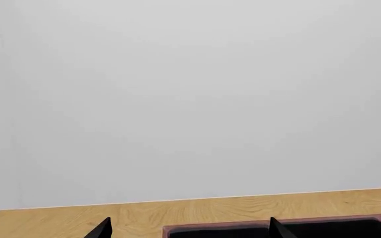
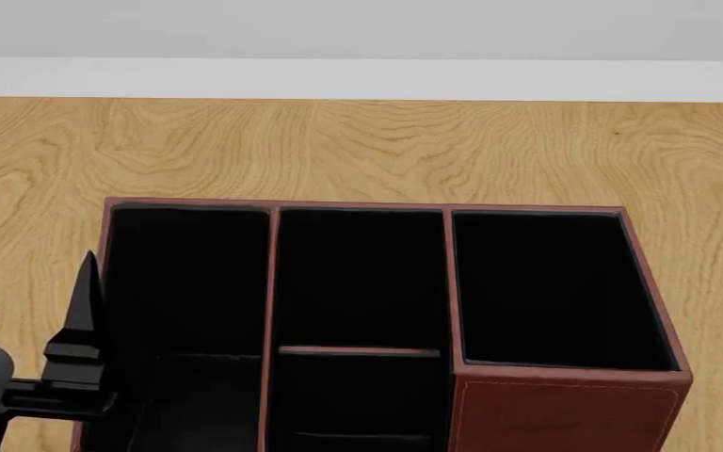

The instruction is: Pick up the white mug and place it to the right of the caddy.

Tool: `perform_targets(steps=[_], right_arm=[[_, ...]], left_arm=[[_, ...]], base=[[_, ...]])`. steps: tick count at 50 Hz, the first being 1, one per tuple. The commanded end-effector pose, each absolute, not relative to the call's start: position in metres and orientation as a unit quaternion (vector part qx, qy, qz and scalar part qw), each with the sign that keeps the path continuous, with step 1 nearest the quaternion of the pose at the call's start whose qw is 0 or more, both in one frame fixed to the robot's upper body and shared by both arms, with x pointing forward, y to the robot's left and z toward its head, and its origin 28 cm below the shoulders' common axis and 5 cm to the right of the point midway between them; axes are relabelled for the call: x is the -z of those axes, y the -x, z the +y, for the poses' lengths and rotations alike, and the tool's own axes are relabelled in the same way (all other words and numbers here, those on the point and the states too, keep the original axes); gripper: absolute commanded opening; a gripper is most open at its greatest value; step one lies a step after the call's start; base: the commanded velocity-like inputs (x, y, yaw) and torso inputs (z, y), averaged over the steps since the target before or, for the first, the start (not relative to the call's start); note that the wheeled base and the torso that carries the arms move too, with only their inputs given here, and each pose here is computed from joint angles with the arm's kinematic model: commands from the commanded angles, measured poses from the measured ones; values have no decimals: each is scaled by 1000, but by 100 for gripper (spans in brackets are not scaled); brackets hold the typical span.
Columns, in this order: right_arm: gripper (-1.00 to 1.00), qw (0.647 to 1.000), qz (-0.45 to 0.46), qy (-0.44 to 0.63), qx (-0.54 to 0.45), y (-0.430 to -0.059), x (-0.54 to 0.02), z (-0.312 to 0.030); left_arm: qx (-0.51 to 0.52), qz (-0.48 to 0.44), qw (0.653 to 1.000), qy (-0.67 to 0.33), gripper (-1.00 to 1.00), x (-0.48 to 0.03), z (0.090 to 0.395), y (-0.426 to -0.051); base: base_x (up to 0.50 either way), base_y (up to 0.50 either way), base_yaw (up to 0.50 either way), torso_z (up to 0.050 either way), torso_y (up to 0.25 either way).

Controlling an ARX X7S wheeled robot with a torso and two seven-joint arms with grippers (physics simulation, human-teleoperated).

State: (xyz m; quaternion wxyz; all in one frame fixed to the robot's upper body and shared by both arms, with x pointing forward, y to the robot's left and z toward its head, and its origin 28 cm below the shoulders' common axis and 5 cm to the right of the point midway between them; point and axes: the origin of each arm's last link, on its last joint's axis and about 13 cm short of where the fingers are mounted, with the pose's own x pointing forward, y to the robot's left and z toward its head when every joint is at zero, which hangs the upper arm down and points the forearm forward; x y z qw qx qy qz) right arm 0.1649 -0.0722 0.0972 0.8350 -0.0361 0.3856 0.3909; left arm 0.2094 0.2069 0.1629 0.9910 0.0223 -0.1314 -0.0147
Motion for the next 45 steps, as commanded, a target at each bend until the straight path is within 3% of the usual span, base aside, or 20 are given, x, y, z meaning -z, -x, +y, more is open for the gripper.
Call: perform_targets(steps=[1,24,25,45], right_arm=[[100,828,399,28,-394,-168,-87,-72],[100,817,419,7,-396,-172,-72,-73],[-100,817,418,7,-396,-172,-73,-73],[-100,836,386,35,-390,-167,-85,-73]], left_arm=[[15,-131,991,-22,100,-163,207,-209],[17,-132,991,-23,100,-164,206,-208],[17,-133,991,-22,100,-164,206,-208],[9,-140,990,-19,100,-168,209,-206]], base=[[0,0,0,0,0],[0,0,0,0,0],[0,0,0,0,0],[0,0,1,0,0]])
